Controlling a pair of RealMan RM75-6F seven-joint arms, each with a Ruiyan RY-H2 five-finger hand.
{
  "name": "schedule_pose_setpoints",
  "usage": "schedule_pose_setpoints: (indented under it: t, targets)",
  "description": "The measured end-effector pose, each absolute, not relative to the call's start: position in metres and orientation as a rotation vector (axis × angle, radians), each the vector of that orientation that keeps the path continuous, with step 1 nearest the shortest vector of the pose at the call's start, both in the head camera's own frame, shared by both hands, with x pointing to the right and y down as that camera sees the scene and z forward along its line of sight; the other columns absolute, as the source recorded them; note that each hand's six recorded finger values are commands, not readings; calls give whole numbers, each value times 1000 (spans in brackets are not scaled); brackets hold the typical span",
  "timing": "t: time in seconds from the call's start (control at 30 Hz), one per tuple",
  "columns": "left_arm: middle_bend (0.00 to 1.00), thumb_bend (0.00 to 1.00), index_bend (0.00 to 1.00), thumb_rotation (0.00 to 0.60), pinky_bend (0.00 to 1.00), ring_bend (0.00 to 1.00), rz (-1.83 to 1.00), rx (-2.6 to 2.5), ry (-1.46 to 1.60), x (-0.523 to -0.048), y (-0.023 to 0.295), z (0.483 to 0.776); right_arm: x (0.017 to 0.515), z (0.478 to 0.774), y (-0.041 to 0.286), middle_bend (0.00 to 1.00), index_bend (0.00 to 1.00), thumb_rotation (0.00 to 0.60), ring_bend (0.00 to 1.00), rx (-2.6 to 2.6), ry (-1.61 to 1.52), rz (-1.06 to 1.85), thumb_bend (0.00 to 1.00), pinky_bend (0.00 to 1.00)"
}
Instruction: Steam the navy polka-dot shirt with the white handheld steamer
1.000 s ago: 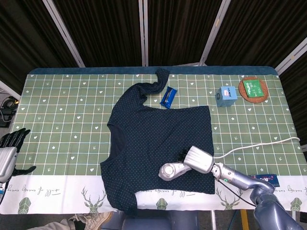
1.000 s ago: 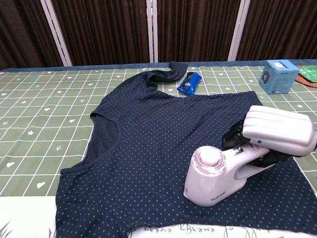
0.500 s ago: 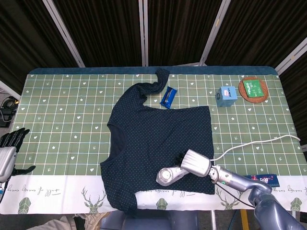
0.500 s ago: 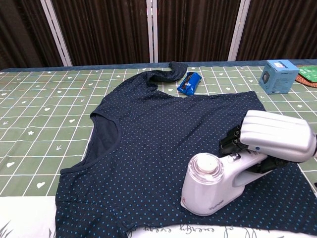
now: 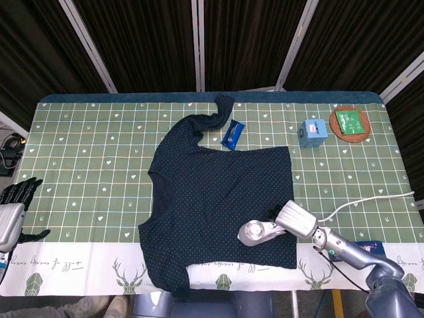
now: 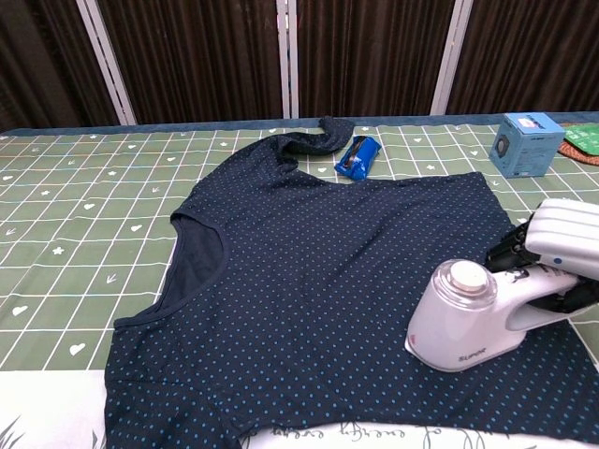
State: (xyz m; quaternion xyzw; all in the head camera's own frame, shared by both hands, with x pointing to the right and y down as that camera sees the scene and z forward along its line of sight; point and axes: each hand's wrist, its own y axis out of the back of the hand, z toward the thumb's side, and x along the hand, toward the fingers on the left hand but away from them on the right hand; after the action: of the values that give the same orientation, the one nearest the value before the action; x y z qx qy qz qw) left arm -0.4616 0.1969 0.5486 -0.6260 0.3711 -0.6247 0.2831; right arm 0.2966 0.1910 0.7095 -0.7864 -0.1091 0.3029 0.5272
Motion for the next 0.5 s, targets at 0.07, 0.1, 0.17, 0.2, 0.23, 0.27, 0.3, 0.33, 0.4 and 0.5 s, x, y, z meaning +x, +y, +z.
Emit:
schedule_pose_setpoints:
  t: [0.07, 0.1, 0.17, 0.2, 0.23, 0.27, 0.3, 0.33, 0.4, 0.5]
  targets:
    - [0, 0, 0, 600, 0, 0, -1672, -1677, 993, -461, 197, 549, 303, 709, 189, 653, 766, 600, 642, -1877, -274, 743, 170, 892]
    - [0, 0, 0, 600, 0, 0, -1672, -1677, 992, -461, 197, 549, 307, 708, 187, 653, 766, 600, 642, -1875, -285, 756, 170, 892]
    - [0, 0, 0, 600, 0, 0, -1672, -1677, 991, -461, 198, 549, 312, 706, 185, 653, 766, 600, 642, -1870, -299, 772, 170, 892]
    - [0, 0, 0, 600, 0, 0, -1672, -1677, 991, -461, 198, 549, 314, 706, 184, 653, 766, 600, 642, -1868, -305, 777, 170, 892]
    - [0, 0, 0, 600, 0, 0, -1671, -1678, 992, -460, 198, 549, 316, 705, 182, 653, 766, 600, 642, -1864, -313, 782, 172, 892]
    - [0, 0, 0, 600, 0, 0, -1671, -1678, 992, -460, 198, 549, 317, 704, 181, 653, 766, 600, 642, -1861, -318, 784, 173, 892]
    - [0, 0, 0, 600, 0, 0, -1671, -1678, 992, -460, 198, 549, 318, 703, 180, 653, 766, 600, 642, -1859, -326, 787, 178, 892]
    - [0, 0, 0, 600, 0, 0, -1671, -1678, 992, -460, 198, 549, 319, 702, 178, 654, 766, 600, 642, -1856, -339, 790, 182, 892]
    - [0, 0, 0, 600, 0, 0, -1670, -1679, 994, -460, 197, 548, 321, 700, 173, 654, 766, 600, 642, -1850, -364, 795, 185, 892]
    - [0, 0, 0, 600, 0, 0, -1668, -1679, 999, -461, 197, 548, 325, 696, 161, 654, 767, 600, 642, -1827, -433, 811, 186, 892]
